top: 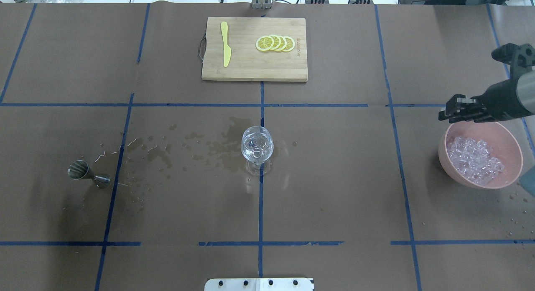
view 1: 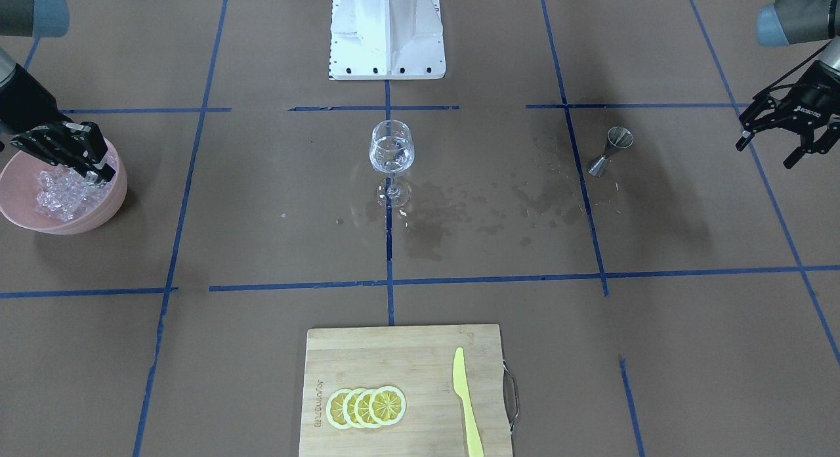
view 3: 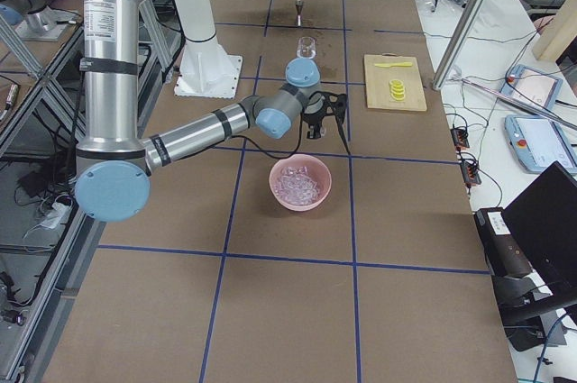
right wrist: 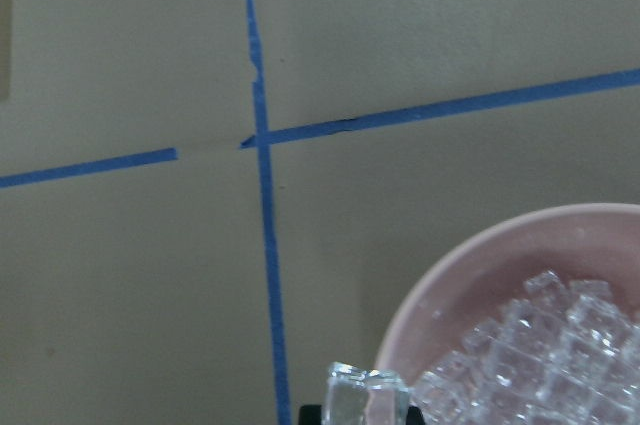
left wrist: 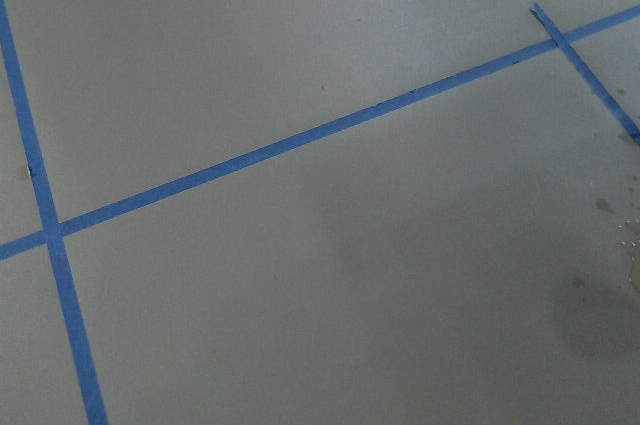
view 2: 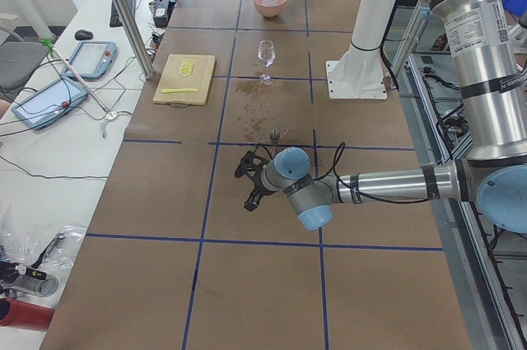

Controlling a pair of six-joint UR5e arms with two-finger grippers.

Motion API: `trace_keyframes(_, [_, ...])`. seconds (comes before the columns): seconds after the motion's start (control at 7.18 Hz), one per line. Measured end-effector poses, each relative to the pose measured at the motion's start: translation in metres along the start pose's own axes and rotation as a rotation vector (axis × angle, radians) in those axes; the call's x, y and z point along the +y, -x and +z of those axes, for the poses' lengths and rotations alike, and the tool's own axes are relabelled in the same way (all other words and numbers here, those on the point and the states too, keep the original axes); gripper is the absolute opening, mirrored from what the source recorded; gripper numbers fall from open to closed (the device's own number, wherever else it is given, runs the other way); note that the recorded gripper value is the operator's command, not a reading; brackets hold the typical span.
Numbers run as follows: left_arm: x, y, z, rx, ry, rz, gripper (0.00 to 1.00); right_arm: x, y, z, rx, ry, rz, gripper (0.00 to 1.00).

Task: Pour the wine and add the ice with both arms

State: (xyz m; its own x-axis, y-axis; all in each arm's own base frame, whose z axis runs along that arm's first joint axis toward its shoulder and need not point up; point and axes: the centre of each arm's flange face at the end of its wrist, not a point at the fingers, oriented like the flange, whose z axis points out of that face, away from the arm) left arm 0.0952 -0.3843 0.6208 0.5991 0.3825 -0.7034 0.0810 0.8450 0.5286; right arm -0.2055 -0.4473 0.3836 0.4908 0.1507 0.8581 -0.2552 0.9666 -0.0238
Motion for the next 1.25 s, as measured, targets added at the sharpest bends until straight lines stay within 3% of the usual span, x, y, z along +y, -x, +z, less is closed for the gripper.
trace_keyframes(0.28, [-0.029, -0.011, 0.015, 0.034, 0.006, -0.084, 1.00, 0.019, 0.113, 0.007, -0.041, 0.012, 0.096, 0.00])
trace_keyframes(0.42, [-0.044, -0.017, 0.024, 0.062, 0.049, -0.114, 1.00, 0.039, 0.171, 0.014, -0.042, 0.018, 0.140, 0.00])
trace_keyframes(0.7, [-0.075, -0.027, 0.037, 0.077, 0.111, -0.159, 1.00, 0.106, 0.270, 0.030, -0.020, 0.021, 0.175, 0.00])
trace_keyframes(0.97, [-0.083, -0.028, 0.041, 0.071, 0.123, -0.173, 1.00, 0.168, 0.322, 0.048, -0.019, 0.008, 0.174, 0.00])
trace_keyframes(1.25, [-0.084, -0.027, 0.040, 0.067, 0.122, -0.176, 1.00, 0.185, 0.343, 0.051, -0.033, 0.004, 0.171, 0.00])
